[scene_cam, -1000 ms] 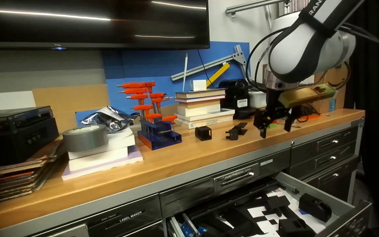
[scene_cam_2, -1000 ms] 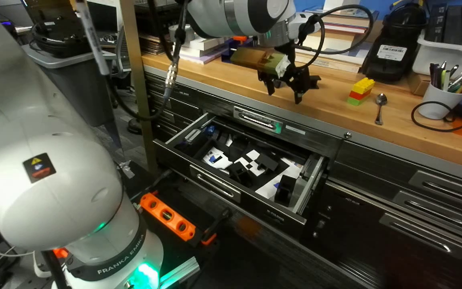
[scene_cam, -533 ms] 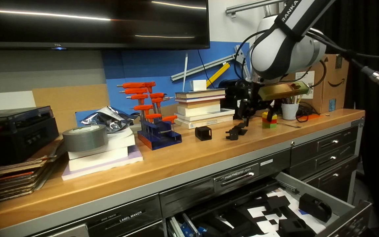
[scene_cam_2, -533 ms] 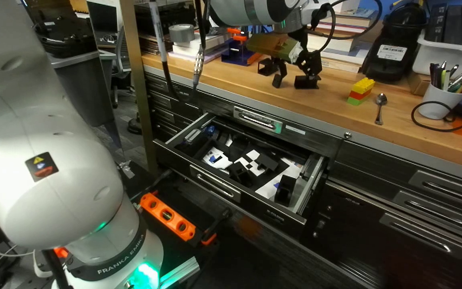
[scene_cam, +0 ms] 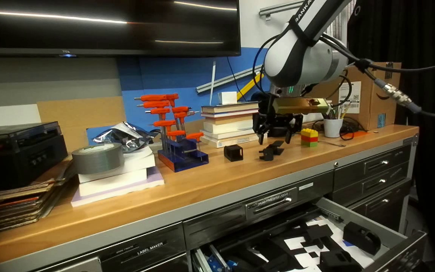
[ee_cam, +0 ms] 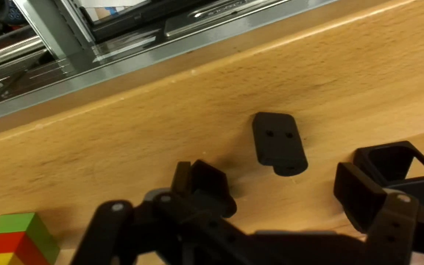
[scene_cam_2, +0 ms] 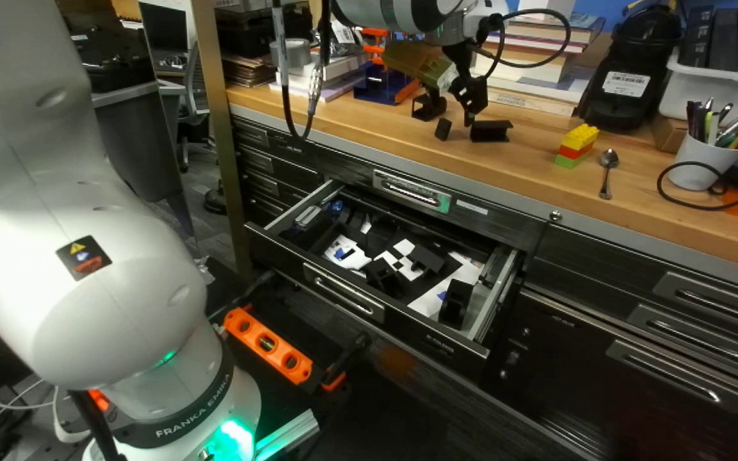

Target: Put the three black objects in the open drawer and close it

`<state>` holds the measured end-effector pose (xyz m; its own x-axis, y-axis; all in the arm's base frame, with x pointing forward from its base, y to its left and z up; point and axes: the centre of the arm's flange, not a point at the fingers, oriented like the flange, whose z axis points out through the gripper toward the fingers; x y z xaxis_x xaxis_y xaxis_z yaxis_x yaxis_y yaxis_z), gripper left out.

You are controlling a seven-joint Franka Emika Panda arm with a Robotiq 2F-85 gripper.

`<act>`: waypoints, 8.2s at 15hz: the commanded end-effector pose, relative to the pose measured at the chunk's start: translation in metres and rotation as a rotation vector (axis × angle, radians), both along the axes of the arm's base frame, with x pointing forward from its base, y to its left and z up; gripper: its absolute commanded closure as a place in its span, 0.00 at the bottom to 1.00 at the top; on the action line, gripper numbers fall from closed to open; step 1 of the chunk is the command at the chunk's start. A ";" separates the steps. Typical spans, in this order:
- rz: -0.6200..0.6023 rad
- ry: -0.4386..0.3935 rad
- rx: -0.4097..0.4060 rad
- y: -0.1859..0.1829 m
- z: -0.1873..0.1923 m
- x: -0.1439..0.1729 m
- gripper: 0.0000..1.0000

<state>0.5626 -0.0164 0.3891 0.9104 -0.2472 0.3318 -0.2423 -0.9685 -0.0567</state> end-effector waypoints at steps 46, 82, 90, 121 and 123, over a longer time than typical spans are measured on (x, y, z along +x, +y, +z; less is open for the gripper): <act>-0.017 0.500 -0.152 0.003 -0.009 -0.078 0.79; -0.175 0.336 0.051 0.052 -0.208 -0.130 0.79; -0.159 0.355 0.060 0.038 -0.236 -0.107 0.79; -0.136 0.319 -0.090 -0.045 0.041 -0.008 0.00; -0.165 0.280 -0.091 -0.058 0.037 0.005 0.00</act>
